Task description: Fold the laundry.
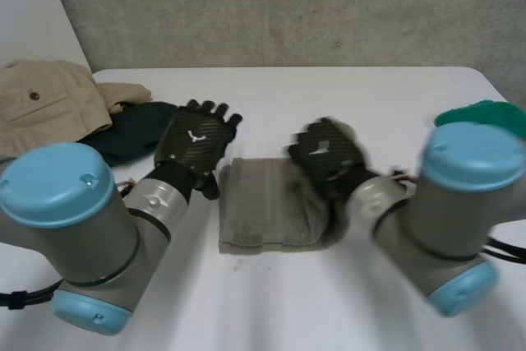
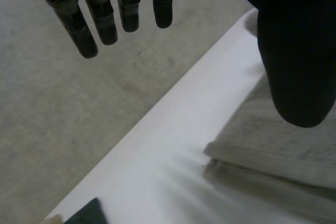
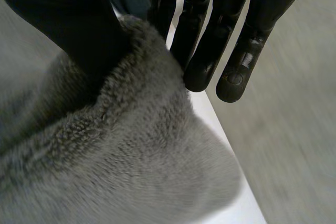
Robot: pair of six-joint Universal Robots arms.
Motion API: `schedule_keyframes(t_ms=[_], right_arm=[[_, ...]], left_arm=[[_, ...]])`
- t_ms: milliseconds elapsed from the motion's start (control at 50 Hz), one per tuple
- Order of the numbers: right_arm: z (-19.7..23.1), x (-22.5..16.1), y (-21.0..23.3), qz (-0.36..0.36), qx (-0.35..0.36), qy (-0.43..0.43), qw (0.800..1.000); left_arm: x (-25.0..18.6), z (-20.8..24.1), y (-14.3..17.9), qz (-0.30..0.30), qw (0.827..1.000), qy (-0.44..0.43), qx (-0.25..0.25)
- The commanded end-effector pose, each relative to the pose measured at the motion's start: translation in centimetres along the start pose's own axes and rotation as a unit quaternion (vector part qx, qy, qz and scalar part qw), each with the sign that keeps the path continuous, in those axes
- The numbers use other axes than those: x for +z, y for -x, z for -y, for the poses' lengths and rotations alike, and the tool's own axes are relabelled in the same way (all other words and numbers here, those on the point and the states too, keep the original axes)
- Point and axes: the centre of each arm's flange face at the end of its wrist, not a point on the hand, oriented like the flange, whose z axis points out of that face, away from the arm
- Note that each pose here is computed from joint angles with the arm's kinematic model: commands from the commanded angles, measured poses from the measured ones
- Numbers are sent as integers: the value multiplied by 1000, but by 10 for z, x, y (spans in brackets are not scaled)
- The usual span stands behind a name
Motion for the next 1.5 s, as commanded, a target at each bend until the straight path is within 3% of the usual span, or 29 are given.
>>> schedule_keyframes(t_ms=[20, 140, 220, 300, 460, 560, 740, 940, 1100, 1200, 1300, 1500], right_arm=[[33, 5, 93, 142, -22, -102, 984], [34, 15, 87, 126, 14, -93, 988], [37, 16, 59, 62, 102, -61, 991], [30, 8, 1, -19, 244, -39, 969], [17, -13, -39, -23, 358, 21, 933], [4, -1, -29, 3, 370, 62, 927], [-32, 31, -8, 38, 382, 132, 914], [-53, 40, 13, 59, 311, 172, 933], [-25, 31, -12, 26, 280, 139, 949], [2, 19, -31, -8, 266, 80, 961], [15, -3, -37, -52, 242, 36, 968], [-3, -29, 30, -20, 200, 33, 979]], left_arm=[[2, -5, 31, 64, 998, 18, -4], [4, -8, 49, 105, 994, 27, -20], [6, -5, 49, 105, 993, 20, -42], [8, 3, 45, 98, 993, 5, -61], [3, 31, 7, 33, 993, -40, -107], [-1, 18, -19, -6, 994, 3, -112], [-1, -23, -33, -27, 988, 114, -96], [5, -61, -33, -29, 976, 199, -81], [10, -39, -27, -33, 985, 161, -45], [12, 6, -10, -24, 994, 90, -52], [7, 60, 10, -60, 996, -6, -61], [-10, 103, 23, -171, 981, -58, -70]])
